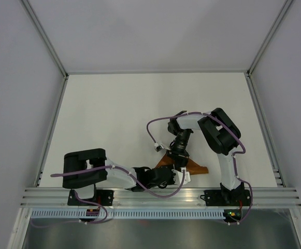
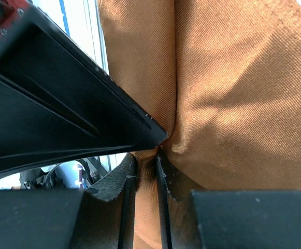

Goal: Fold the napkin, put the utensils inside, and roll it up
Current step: Roll the napkin with the utensil

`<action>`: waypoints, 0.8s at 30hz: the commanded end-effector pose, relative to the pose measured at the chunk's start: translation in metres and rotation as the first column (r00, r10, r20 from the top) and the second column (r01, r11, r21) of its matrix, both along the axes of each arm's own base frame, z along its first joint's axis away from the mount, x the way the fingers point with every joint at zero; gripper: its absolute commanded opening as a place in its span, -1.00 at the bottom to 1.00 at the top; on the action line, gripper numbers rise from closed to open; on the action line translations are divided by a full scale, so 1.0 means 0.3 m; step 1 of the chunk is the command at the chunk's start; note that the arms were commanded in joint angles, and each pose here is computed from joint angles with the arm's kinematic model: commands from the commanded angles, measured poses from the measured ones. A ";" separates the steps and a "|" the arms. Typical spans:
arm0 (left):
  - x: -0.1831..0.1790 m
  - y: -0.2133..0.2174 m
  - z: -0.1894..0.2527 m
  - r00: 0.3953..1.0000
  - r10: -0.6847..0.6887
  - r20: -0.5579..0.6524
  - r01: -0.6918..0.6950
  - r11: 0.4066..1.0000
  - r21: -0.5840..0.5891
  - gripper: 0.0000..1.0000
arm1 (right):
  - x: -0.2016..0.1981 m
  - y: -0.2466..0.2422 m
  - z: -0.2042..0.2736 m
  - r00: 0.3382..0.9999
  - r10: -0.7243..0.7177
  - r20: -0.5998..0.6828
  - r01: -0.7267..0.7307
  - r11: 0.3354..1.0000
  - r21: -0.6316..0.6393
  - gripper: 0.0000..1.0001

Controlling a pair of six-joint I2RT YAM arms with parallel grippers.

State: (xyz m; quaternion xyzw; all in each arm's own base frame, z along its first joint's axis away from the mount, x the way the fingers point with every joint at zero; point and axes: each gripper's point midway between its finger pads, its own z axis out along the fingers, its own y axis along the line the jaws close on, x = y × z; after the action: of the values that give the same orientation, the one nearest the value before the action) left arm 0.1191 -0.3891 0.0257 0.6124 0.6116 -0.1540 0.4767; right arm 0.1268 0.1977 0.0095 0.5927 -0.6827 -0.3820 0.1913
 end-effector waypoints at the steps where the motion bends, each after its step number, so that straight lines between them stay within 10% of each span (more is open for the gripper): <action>1: -0.026 0.015 -0.080 0.997 -0.048 -0.055 0.052 0.995 0.080 -0.06 | 0.162 -0.002 -0.180 0.954 0.114 0.277 -0.121 0.993 0.009 -0.99; 9: -0.074 0.032 -0.151 0.981 -0.063 -0.181 0.085 0.989 0.119 -0.94 | 0.193 0.030 -0.150 0.949 0.070 0.307 -0.083 0.996 0.027 -0.68; 16: -0.082 0.055 -0.148 0.935 -0.052 -0.352 0.077 0.995 0.057 -0.95 | 0.286 0.078 -0.004 0.909 -0.083 0.409 0.038 0.992 0.117 -0.11; 24: -0.038 0.078 -0.163 0.867 0.003 -0.498 0.023 0.999 0.046 -0.95 | 0.558 0.023 0.204 0.713 -0.407 0.571 0.285 0.912 0.295 0.00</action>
State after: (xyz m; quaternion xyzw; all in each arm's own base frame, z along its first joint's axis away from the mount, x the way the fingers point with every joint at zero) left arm 0.1296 -0.3988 0.0226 0.5715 0.6543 -0.2847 0.4052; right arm 0.2365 0.2044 0.0395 0.5919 -0.7499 -0.2897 -0.0579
